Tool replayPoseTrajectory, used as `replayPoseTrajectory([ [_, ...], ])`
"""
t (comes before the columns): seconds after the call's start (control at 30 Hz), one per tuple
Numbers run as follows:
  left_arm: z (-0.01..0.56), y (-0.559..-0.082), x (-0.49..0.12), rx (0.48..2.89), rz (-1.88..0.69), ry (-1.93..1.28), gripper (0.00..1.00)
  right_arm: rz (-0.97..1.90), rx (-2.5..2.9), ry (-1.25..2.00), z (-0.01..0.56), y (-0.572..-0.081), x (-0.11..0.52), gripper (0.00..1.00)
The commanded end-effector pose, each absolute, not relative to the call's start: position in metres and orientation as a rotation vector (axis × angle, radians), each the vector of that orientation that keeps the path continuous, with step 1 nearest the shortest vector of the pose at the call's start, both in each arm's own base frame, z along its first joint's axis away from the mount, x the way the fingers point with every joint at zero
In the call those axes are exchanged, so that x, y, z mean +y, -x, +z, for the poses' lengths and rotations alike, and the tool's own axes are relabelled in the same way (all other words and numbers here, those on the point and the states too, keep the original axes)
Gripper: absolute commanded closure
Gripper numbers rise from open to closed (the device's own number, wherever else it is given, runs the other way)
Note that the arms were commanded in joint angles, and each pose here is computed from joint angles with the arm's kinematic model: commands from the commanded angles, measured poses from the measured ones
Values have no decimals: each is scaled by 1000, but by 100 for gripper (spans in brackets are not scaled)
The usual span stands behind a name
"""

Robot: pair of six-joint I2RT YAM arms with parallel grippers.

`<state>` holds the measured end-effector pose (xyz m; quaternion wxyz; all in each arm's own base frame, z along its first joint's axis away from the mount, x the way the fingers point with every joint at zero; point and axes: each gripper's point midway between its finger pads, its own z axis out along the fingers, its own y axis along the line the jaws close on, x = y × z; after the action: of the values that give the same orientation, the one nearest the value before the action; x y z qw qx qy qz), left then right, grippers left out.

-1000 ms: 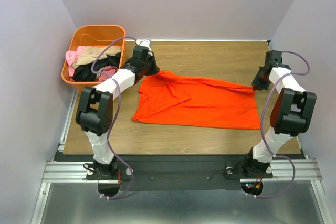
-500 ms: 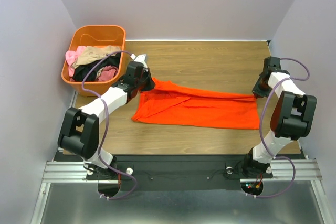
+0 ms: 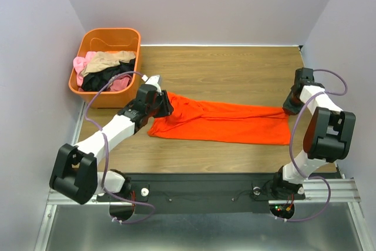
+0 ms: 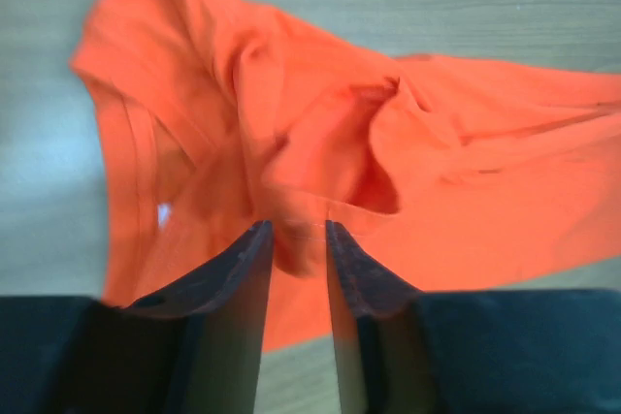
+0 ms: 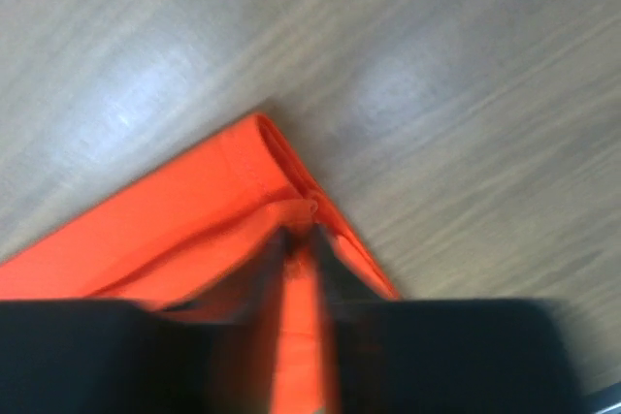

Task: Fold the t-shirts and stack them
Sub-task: Fold the tshirt

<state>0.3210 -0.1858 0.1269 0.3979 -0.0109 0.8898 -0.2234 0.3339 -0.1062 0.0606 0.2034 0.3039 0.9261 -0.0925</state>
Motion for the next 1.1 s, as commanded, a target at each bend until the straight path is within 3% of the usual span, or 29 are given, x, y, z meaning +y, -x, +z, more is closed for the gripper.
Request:
replayPoseTrajectory([
  [0.0,131,-295,-185,2273,-593,26,53,-327,2486,-897,81,-326,-116,66],
  [0.07,134,-289,-183,2278,-594,39,50,-336,2446,-923,90,-323,-117,50],
  [0.2,155,-293,-176,2223,-575,99,41,-337,2316,-945,126,-331,-123,40],
  [0.37,162,-331,-179,2206,-488,135,36,-191,2271,-893,143,-368,-114,39],
  [0.67,146,-414,-211,2241,-424,102,35,28,2400,-749,110,-406,-88,42],
  [1.07,84,-405,-178,2394,-281,198,35,10,2542,-787,59,-373,-81,42],
])
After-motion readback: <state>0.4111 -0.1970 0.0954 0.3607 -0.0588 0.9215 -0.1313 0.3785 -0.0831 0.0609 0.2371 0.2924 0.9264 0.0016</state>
